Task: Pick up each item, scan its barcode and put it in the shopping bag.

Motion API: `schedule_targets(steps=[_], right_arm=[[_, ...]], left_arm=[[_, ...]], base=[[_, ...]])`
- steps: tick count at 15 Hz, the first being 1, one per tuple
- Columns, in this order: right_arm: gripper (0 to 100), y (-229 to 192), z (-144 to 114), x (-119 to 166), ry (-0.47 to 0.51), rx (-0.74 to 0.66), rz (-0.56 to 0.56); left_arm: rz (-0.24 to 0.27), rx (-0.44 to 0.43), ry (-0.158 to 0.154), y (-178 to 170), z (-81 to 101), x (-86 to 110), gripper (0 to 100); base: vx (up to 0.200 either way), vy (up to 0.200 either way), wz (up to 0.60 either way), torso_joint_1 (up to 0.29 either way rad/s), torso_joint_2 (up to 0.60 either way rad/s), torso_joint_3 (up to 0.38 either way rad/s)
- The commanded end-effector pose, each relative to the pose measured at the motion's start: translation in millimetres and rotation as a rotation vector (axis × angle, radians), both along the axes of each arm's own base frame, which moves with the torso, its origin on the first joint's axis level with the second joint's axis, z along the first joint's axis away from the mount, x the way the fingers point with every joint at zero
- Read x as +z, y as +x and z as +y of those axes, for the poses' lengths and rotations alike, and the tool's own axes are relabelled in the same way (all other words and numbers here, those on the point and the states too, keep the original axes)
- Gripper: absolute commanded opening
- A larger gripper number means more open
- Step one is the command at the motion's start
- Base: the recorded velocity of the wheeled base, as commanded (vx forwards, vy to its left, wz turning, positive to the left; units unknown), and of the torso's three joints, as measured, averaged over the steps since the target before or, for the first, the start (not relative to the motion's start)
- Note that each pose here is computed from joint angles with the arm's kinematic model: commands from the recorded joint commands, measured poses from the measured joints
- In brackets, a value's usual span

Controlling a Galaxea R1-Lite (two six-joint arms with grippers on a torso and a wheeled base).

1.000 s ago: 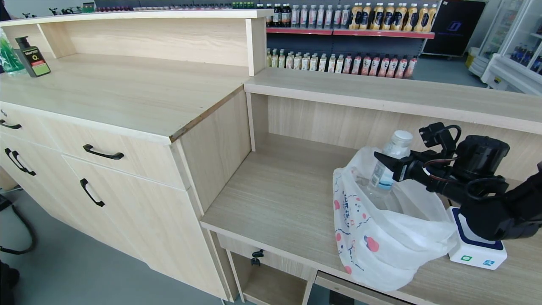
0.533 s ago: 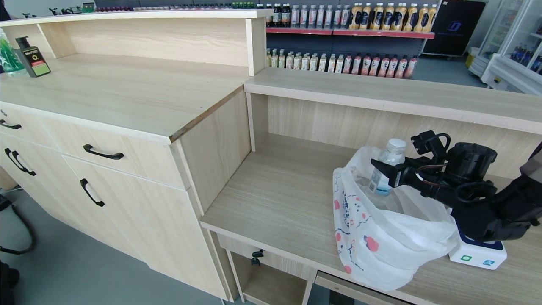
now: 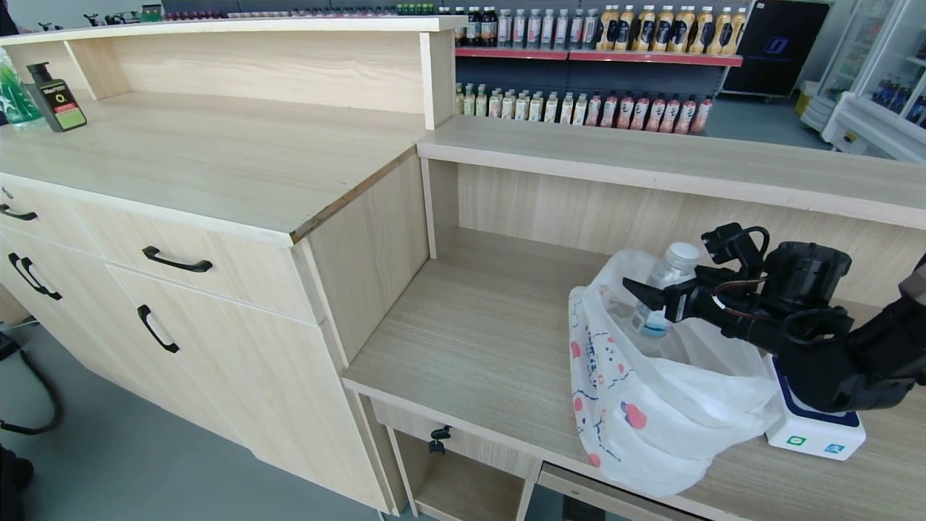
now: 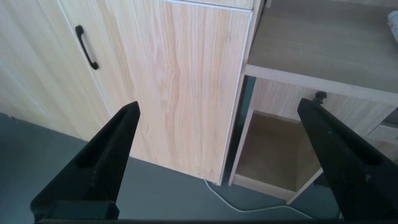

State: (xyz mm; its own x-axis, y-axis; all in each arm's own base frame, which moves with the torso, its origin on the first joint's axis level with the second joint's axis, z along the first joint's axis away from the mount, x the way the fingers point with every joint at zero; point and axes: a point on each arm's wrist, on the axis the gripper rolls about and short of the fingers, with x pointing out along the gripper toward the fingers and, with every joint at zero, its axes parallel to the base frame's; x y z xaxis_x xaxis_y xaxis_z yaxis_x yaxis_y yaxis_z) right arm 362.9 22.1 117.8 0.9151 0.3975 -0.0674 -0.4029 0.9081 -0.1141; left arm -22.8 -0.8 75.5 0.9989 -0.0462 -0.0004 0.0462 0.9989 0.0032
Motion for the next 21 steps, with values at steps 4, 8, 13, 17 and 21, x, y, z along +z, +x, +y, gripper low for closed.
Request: schedule_targets(steps=[4, 8, 13, 17, 21], right_arm=[[100, -87.6, -11.7, 100.4, -0.028, -0.026, -0.089], [100, -157.6, -31.9, 128.7, -0.174, -0.12, -0.13], [100, -172.7, -53.8, 152.7, -0.337, -0.391, -0.125], [100, -177.8, -57.7, 160.9, -0.201, -0.592, 0.013], [100, -178.1, -73.0, 127.8, -0.149, -0.681, 0.173]], left_arm=[[0.001, 0.0, 0.0, 0.1, 0.0, 0.0, 100], [0.001, 0.0, 0.0, 0.1, 0.0, 0.0, 100], [0.001, 0.0, 0.0, 0.1, 0.0, 0.0, 100], [0.001, 0.0, 0.0, 0.1, 0.0, 0.0, 100], [0.001, 0.0, 0.0, 0.1, 0.0, 0.0, 100]], base=[[0.0, 0.0, 0.0, 0.0, 0.0, 0.0], [0.0, 0.0, 0.0, 0.0, 0.0, 0.0], [0.0, 0.0, -0.48, -0.002, 0.0, 0.004], [0.0, 0.0, -0.6, 0.001, 0.0, 0.004], [0.0, 0.0, -0.6, 0.002, 0.0, 0.004]])
